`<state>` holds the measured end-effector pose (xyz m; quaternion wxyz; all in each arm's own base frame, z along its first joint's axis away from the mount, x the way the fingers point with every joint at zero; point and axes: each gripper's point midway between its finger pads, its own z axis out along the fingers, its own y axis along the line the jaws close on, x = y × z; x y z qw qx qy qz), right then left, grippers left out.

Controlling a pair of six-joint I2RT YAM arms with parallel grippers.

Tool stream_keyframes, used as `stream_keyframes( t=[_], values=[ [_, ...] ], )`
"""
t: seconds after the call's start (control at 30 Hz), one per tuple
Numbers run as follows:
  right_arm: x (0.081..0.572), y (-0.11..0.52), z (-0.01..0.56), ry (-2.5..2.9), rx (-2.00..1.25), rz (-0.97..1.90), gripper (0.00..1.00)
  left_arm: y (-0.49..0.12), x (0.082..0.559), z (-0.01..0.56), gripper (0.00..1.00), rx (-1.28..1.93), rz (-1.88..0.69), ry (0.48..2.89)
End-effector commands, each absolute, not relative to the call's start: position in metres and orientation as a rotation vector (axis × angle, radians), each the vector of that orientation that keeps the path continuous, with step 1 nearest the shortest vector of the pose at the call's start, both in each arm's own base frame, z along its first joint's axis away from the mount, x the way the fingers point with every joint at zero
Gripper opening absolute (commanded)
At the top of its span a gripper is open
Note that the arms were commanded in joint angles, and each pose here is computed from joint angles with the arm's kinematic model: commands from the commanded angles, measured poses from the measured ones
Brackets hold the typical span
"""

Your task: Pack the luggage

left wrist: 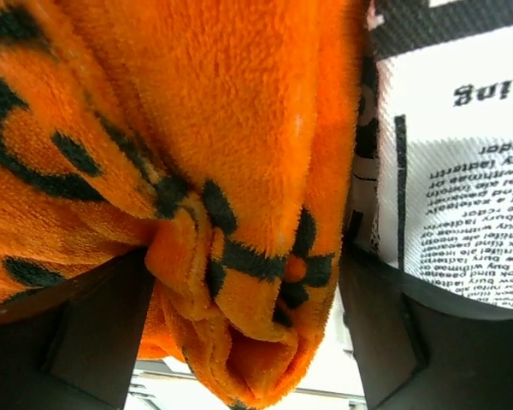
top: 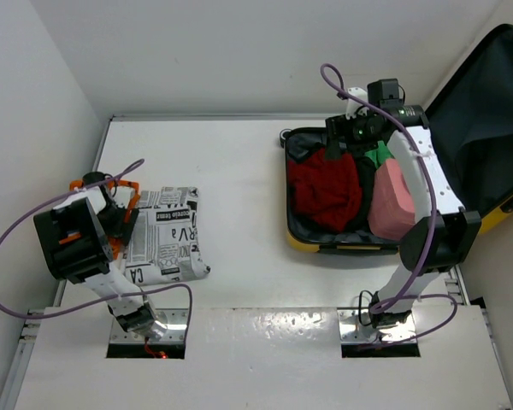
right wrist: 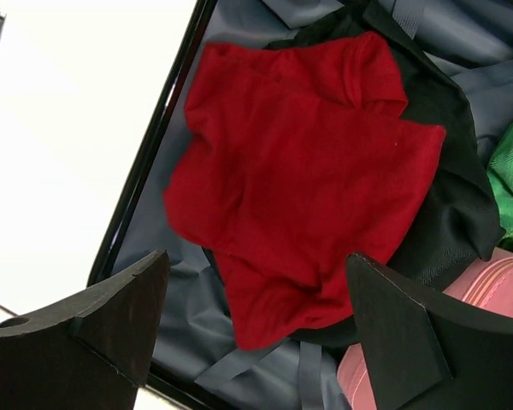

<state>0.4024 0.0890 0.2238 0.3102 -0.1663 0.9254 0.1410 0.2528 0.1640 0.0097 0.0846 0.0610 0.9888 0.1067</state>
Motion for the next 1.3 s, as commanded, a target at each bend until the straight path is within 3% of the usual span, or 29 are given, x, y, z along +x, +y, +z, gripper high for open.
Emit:
stream_keyframes(
  t=[0.0,0.13,0.33,0.37,0.6,0.73,0.97,1.13,1.27],
  values=[
    [0.402,0.085,0.235,2.432,-0.458,0.351,0.84,0.172,0.257,-0.031,0.86,0.202,0.325,2.974],
    [0.401,0.084,0.234,2.443,-0.460,0.344,0.83,0.177,0.260,-0.044,0.63,0.180,0.303,3.007],
    [0.396,0.083,0.231,2.456,-0.465,0.332,0.78,0.166,0.292,-0.039,0.40,0.178,0.186,2.959],
    [0.394,0.083,0.233,2.447,-0.465,0.333,0.77,0.159,0.295,-0.037,0.33,0.180,0.147,2.957],
    [0.377,0.072,0.232,2.439,-0.427,0.331,0.74,0.092,0.357,0.044,0.02,0.263,-0.202,2.692],
    [0.366,0.066,0.231,2.432,-0.400,0.341,0.74,0.010,0.402,0.138,0.00,0.395,-0.350,2.412],
    [0.359,0.040,0.254,2.348,-0.214,0.314,0.74,-0.120,0.446,0.228,0.00,0.528,-0.449,2.152],
    [0.351,0.011,0.286,2.225,-0.024,0.266,0.73,-0.221,0.465,0.233,0.00,0.636,-0.586,2.093],
    [0.336,-0.023,0.304,2.142,0.089,0.143,0.73,-0.318,0.449,0.261,0.00,0.798,-0.709,1.969]
  ],
)
